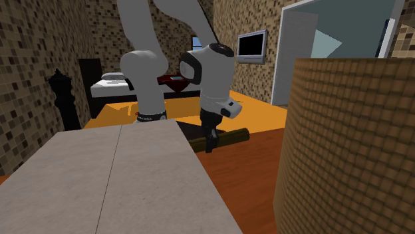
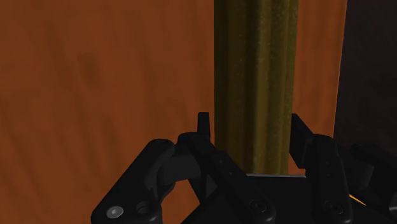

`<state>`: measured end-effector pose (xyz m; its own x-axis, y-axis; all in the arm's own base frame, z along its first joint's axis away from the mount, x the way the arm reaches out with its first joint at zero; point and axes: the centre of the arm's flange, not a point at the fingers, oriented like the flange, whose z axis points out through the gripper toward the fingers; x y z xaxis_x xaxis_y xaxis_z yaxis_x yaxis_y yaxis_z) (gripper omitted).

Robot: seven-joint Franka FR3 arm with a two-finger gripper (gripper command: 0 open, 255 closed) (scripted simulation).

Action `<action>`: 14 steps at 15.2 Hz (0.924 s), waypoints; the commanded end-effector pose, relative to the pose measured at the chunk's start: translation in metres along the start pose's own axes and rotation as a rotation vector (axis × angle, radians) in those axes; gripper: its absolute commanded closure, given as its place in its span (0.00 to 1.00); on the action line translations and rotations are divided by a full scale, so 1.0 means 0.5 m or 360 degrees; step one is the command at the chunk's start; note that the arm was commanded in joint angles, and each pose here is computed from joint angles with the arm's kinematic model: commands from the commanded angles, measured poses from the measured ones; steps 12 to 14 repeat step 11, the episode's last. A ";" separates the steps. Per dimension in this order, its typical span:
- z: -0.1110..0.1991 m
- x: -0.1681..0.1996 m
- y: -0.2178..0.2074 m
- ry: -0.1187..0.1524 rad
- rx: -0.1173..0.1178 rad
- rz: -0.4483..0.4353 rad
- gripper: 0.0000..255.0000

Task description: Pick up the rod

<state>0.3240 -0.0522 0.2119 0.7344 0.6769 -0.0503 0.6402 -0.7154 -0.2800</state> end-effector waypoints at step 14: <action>-0.101 -0.008 -0.029 -0.0001 -0.0001 0.0000 1.00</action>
